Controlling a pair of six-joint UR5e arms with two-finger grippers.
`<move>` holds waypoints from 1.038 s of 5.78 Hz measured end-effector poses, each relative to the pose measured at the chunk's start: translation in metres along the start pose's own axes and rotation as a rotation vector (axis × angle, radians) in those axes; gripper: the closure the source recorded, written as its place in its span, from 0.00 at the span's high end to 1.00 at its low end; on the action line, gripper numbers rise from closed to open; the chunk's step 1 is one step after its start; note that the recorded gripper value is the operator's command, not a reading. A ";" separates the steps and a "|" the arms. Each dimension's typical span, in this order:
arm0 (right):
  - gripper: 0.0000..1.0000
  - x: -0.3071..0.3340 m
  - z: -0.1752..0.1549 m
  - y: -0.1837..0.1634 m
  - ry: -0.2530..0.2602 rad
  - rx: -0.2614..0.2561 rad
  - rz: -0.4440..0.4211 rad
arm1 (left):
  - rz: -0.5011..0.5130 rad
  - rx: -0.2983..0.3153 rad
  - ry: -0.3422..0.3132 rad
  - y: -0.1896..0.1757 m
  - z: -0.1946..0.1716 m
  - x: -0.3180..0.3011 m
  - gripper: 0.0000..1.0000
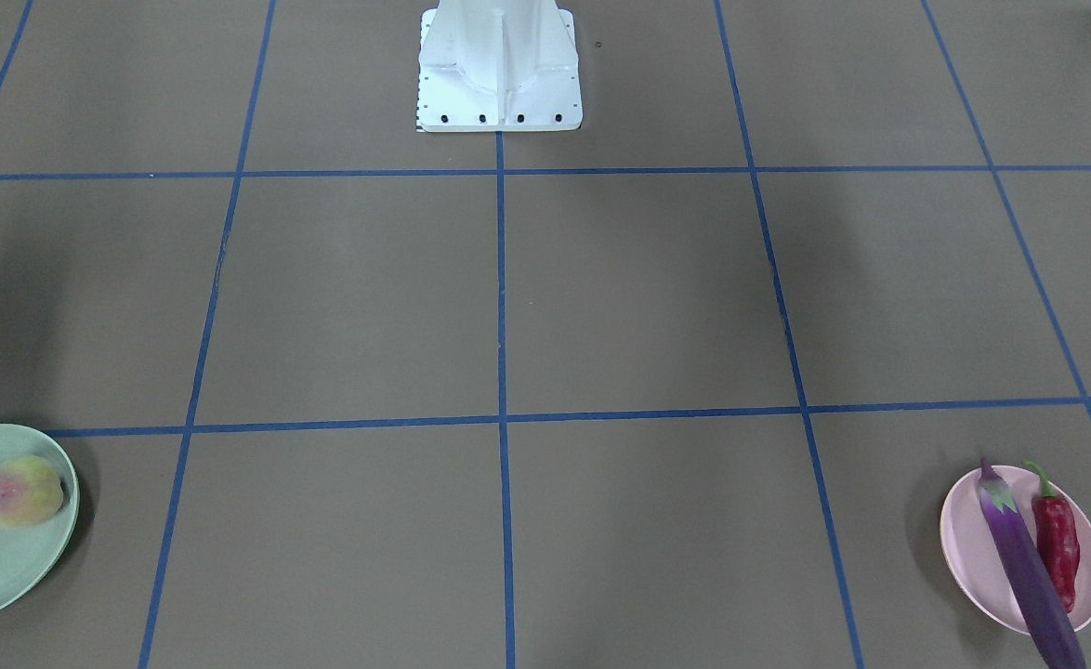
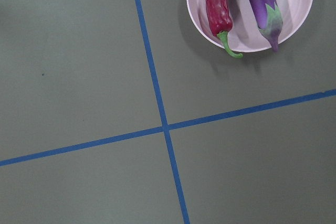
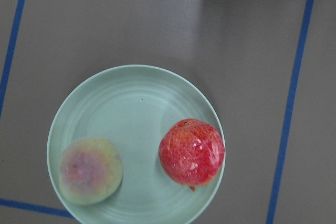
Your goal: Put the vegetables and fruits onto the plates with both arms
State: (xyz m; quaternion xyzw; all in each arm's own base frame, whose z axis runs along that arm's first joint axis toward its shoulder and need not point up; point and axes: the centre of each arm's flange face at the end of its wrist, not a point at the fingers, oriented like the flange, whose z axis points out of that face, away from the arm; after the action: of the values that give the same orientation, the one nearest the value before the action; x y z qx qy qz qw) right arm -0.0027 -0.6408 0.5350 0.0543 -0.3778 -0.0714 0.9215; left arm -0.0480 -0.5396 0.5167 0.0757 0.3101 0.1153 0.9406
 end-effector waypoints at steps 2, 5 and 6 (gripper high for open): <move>1.00 0.037 -0.008 0.072 -0.063 0.001 -0.016 | 0.035 -0.036 0.006 0.013 0.002 -0.020 1.00; 1.00 0.060 -0.005 0.130 -0.067 -0.001 -0.030 | 0.109 -0.072 0.143 0.039 0.057 -0.053 1.00; 1.00 0.061 -0.010 0.133 -0.057 0.010 -0.033 | 0.104 -0.080 0.161 0.051 0.070 -0.059 1.00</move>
State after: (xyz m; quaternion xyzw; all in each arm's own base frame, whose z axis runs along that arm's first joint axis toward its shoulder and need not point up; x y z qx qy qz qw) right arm 0.0593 -0.5202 0.5899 0.0631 -0.4034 -0.0864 0.9087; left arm -0.0607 -0.5113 0.6161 0.0447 0.3756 0.1820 0.9076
